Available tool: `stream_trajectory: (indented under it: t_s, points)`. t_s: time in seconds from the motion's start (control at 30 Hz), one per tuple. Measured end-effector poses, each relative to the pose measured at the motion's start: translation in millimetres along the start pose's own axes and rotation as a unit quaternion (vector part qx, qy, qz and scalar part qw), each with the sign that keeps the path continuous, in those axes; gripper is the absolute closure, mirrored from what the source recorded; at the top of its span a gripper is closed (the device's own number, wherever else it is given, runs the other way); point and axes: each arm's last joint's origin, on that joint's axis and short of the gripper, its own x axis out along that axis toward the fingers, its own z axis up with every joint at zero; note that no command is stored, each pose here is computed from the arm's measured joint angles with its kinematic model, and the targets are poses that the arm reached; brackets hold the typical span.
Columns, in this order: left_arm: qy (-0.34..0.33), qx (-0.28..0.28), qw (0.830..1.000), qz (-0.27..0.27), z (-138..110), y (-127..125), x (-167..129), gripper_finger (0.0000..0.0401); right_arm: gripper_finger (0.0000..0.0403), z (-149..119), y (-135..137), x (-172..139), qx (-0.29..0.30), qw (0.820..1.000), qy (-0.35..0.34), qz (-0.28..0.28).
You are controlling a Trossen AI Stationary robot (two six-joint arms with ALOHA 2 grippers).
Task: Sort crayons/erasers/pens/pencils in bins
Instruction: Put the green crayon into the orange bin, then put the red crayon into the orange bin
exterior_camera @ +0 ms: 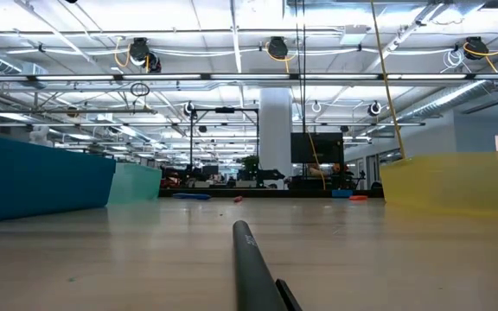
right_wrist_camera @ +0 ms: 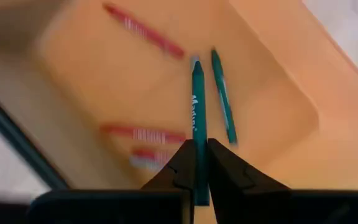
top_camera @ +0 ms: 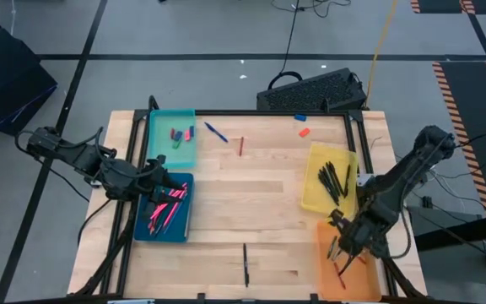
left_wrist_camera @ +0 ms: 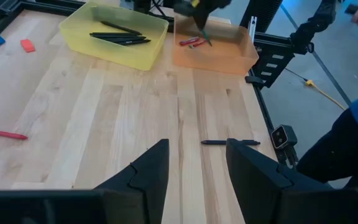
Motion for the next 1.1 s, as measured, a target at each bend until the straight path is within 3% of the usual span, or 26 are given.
stream_trajectory:
  t_s: [0.2, 0.37, 0.47, 0.57, 0.7, 0.83, 1.1]
  points:
    - [0.0, 0.0, 1.0, 0.0, 0.0, 0.0, 0.0, 0.024, 0.0368, 8.8, -6.0, 33.7, -0.007, 1.0, -0.009, -0.015]
    - [0.0, 0.0, 1.0, 0.0, 0.0, 0.1, 0.0, 0.024, 0.0307, 15.1, -3.2, 41.3, -0.001, 0.998, -0.005, 0.055]
    - [0.0, 0.0, 1.0, 0.0, 0.0, 0.0, -0.1, 0.024, 0.026, 22.1, -1.1, 32.1, 0.029, 0.998, -0.018, 0.054]
    - [0.0, 0.0, 1.0, 0.0, 0.1, 0.0, 0.0, 0.024, 0.0219, 37.5, -1.1, 11.9, 0.035, 0.998, -0.051, -0.004]
    - [0.0, 0.0, 1.0, 0.0, 0.0, 0.0, 0.0, 0.024, 0.018, 61.9, -9.3, -28.8, 0.005, 0.982, -0.113, -0.15]
    - [0.0, 0.0, 1.0, 0.0, 0.1, 0.0, -0.1, 0.024, 0.0165, 76.7, -49.3, -61.1, 0.124, 0.943, -0.165, -0.261]
    - [-0.001, 0.0, 1.0, 0.0, 0.0, 0.0, 0.0, 0.024, 0.018, 99.3, -176.1, -66.0, 0.248, 0.894, -0.192, -0.32]
